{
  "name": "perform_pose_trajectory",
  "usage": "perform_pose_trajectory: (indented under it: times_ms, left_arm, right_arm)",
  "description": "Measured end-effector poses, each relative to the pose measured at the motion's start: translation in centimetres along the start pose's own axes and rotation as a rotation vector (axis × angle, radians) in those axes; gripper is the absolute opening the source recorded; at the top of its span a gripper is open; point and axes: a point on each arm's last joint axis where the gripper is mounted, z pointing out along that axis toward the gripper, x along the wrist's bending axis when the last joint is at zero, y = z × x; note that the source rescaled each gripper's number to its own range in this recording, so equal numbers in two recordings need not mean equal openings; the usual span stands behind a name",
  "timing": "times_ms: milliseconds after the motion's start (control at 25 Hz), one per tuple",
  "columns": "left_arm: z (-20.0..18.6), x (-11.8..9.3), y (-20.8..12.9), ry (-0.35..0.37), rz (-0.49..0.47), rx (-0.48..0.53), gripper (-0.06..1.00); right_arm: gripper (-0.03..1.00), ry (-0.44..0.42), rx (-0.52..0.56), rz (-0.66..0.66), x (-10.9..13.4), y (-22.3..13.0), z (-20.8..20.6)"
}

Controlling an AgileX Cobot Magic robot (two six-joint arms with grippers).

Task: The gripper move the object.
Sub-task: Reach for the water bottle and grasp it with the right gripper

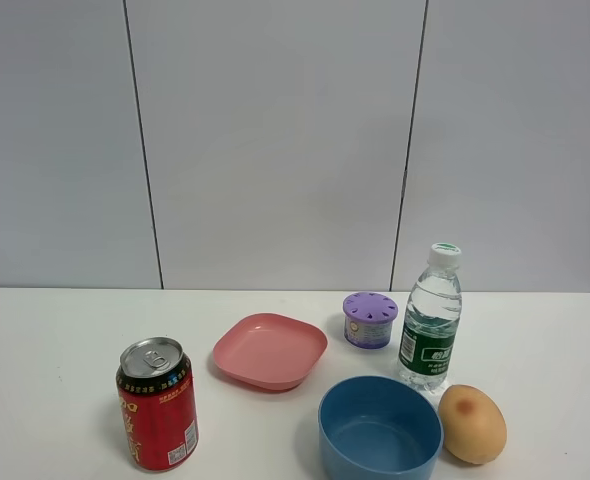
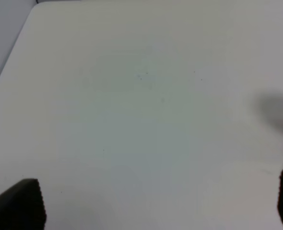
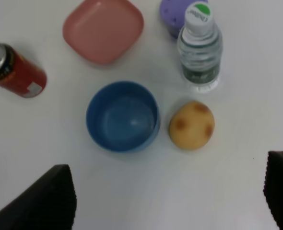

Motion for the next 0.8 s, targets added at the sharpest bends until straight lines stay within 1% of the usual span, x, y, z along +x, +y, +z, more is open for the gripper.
perform_pose_trajectory:
  times_ms: [80,200,280,440,480,560,640,760,800]
  left_arm:
    - [0.0,0.0,0.0,0.0,0.0,0.0,1.0]
    - [0.0,0.0,0.0,0.0,0.0,0.0,1.0]
    - [0.0,0.0,0.0,0.0,0.0,0.0,1.0]
    - [0.0,0.0,0.0,0.0,0.0,0.0,1.0]
    - [0.0,0.0,0.0,0.0,0.0,0.0,1.0]
    - [0.0,0.0,0.0,0.0,0.0,0.0,1.0]
    - [0.0,0.0,0.0,0.0,0.0,0.0,1.0]
    - [0.0,0.0,0.0,0.0,0.0,0.0,1.0]
    - [0.0,0.0,0.0,0.0,0.0,0.0,1.0]
  right_arm:
    - [0.6,0.003,0.029,-0.022,0.0,0.2,0.7]
    - [0.6,-0.021,0.058,-0.037,0.0,0.2,1.1]
    - [0.6,-0.057,0.067,-0.001,-0.3,0.2,1.3]
    - [0.6,-0.133,0.037,0.128,-0.8,0.5,1.3]
    - [0.6,-0.164,0.037,0.131,-1.0,0.4,1.4]
    - [0.6,-0.234,0.049,0.093,-1.4,0.1,1.9]
    - [0.6,-0.275,0.08,0.026,-1.8,-0.8,3.4]
    - [0.6,-0.261,0.101,-0.099,-1.7,-2.6,6.5]
    - [0.6,-0.256,0.076,-0.133,-1.8,-2.8,7.2]
